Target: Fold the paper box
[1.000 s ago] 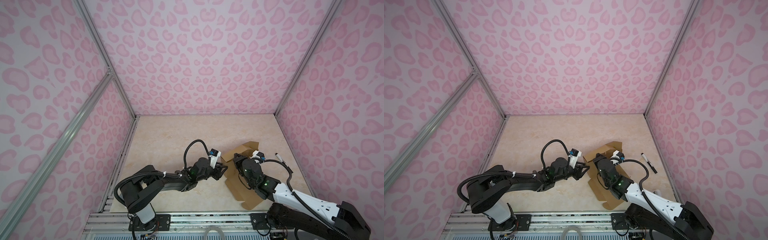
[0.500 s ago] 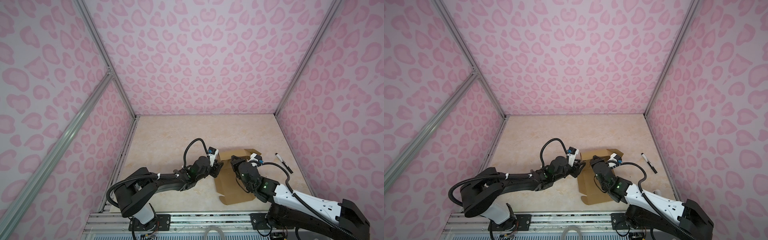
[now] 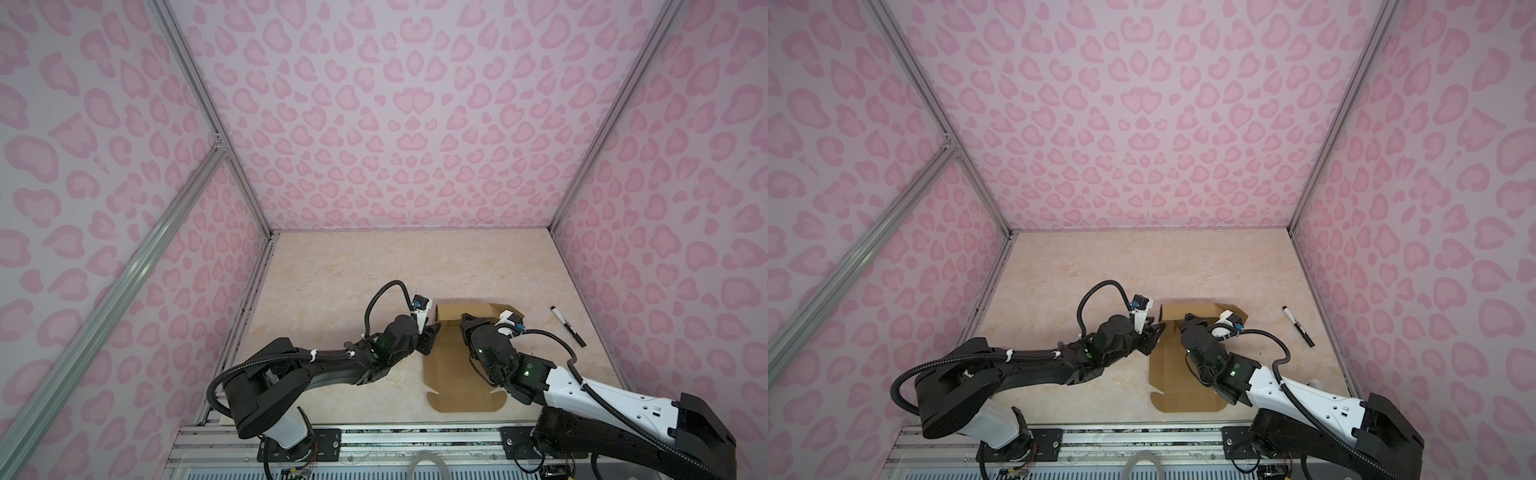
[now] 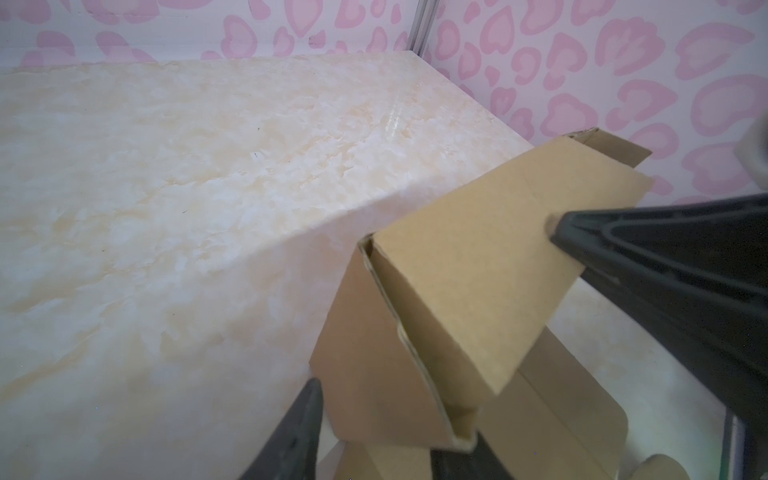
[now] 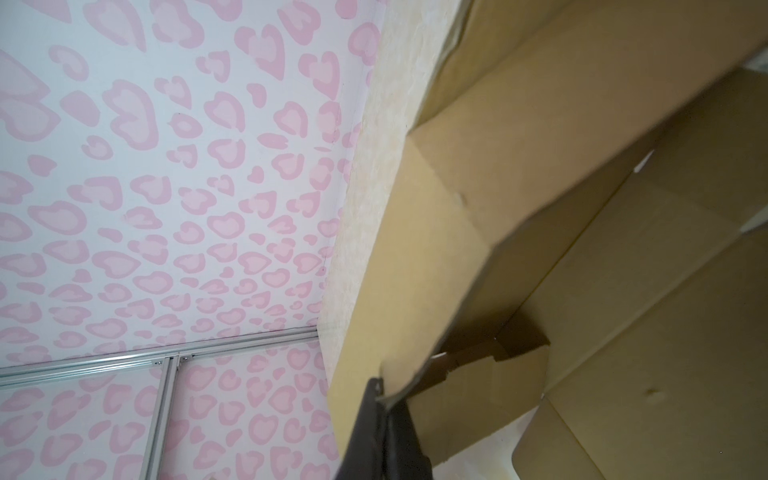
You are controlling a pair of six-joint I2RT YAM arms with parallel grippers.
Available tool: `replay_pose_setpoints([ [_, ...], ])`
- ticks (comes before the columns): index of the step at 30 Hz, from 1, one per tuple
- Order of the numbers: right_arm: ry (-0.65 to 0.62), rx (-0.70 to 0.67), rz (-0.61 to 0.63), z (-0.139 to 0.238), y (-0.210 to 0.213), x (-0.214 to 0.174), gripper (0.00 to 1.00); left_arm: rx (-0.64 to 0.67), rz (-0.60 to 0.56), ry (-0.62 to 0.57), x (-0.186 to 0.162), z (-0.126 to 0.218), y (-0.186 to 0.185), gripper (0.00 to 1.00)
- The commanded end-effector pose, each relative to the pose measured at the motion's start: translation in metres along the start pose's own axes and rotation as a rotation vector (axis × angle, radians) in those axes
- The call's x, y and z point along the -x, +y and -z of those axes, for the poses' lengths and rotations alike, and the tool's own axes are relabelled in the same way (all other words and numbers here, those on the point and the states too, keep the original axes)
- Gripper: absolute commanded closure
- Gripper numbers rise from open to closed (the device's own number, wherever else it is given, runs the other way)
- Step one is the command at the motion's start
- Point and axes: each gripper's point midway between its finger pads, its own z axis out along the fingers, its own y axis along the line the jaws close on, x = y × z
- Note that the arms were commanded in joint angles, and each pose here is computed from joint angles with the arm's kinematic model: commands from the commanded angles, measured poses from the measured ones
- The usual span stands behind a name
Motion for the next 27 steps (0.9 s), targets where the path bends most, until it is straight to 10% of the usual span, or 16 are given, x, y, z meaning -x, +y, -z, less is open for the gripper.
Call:
replay_pose_setpoints([
  [1, -0.012, -0.042, 0.012, 0.000, -0.011, 0.002, 1.00, 0.032, -0.011, -0.083, 0.018, -0.002, -0.004, 0.56],
  [27, -0.005, -0.019, -0.047, -0.001, -0.004, -0.002, 1.00, 0.294, -0.073, -0.165, 0.010, 0.003, -0.008, 0.69],
])
